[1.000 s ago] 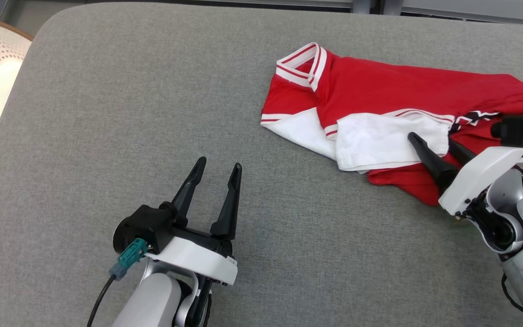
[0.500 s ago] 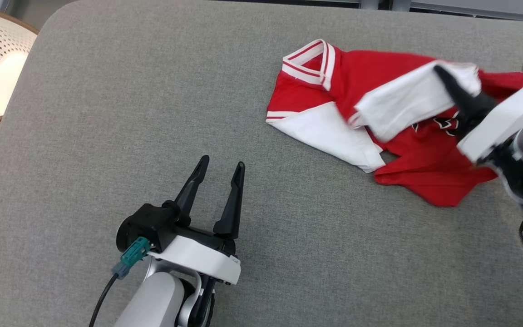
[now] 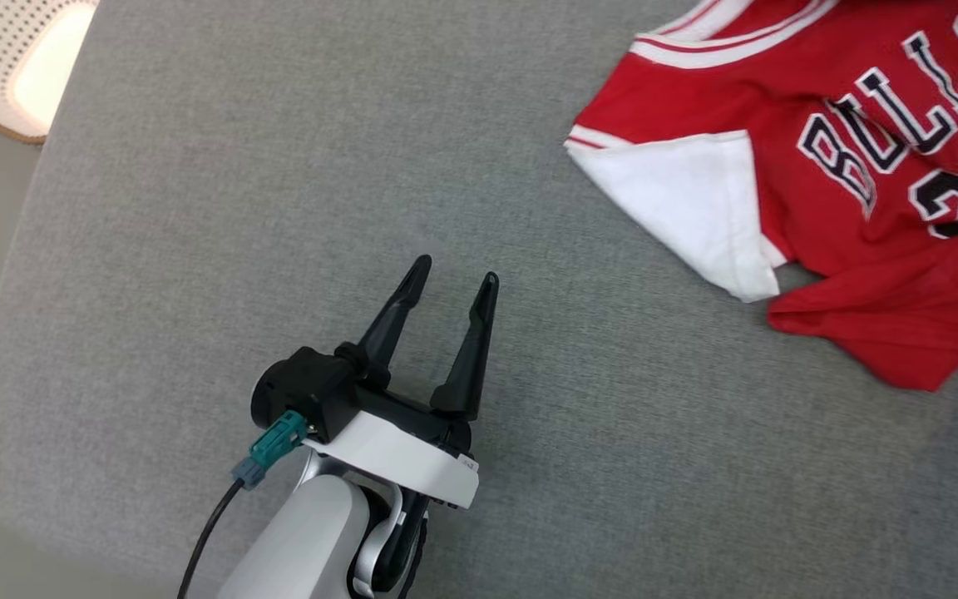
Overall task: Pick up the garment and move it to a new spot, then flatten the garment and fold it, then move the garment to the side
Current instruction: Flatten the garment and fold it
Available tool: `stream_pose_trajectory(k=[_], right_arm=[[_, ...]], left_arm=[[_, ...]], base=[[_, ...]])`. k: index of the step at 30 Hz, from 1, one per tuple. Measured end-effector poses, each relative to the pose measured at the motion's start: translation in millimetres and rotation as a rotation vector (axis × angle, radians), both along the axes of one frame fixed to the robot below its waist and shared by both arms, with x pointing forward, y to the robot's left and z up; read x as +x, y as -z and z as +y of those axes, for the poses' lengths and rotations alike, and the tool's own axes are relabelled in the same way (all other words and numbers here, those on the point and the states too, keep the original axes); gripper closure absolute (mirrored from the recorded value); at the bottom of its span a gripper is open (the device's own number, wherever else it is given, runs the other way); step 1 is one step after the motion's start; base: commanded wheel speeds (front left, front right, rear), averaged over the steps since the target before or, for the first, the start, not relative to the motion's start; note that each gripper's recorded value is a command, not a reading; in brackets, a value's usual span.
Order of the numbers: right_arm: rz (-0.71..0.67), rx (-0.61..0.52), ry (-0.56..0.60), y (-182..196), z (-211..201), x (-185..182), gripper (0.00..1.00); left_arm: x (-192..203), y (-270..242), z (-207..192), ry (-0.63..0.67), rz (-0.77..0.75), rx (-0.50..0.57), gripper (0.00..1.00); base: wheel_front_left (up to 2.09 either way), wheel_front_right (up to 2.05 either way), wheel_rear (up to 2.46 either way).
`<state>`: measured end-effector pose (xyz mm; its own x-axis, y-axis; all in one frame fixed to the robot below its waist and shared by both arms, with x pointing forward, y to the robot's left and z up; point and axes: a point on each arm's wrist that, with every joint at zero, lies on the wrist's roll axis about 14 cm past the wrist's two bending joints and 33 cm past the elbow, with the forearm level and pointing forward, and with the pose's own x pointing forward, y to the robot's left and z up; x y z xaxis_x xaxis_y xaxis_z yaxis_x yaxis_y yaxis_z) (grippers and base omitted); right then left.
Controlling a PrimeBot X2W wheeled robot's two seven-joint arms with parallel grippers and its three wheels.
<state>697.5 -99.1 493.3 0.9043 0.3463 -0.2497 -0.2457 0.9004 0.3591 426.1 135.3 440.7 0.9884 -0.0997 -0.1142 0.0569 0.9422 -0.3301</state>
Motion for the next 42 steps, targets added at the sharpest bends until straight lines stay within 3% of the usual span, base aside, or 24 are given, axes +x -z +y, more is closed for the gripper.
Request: stream_pose_trajectory(k=[1,5,11,16,17,23,33,42], right_arm=[[0.0,0.0,0.0,0.0,0.0,0.0,0.0],[0.121,-0.232,0.051,51.4,-30.1,2.1,0.0],[0.108,-0.274,0.043,51.1,-23.0,-7.0,0.0],[-0.011,-0.284,0.024,31.5,-13.0,-22.1,0.0],[-0.123,-0.275,-0.018,15.3,-0.7,-46.9,0.0],[-0.248,-0.24,-0.071,0.0,0.9,-102.4,0.0],[-0.324,-0.244,0.003,1.2,-51.8,-212.3,0.0],[-0.336,-0.247,0.059,11.8,-49.7,-275.3,0.0]], left_arm=[[0.0,0.0,0.0,0.0,0.0,0.0,0.0],[-2.7,6.2,6.8,-0.021,0.022,0.011,0.0],[-0.4,1.5,6.2,-0.021,0.007,0.012,0.0],[3.2,-11.2,5.1,-0.015,-0.034,0.023,0.0],[3.7,-22.1,3.0,-0.005,-0.069,0.035,0.0],[-3.5,-37.3,2.5,-0.008,-0.114,0.036,0.0],[-18.2,-58.8,-19.7,0.054,-0.176,0.016,0.0],[-27.2,-62.7,-28.3,0.081,-0.189,0.013,0.0]], base=[[0.0,0.0,0.0],[0.0,0.0,0.0],[0.0,0.0,0.0],[0.0,0.0,0.0],[0.0,0.0,0.0],[0.0,0.0,0.0],[0.0,0.0,0.0],[0.0,0.0,0.0]])
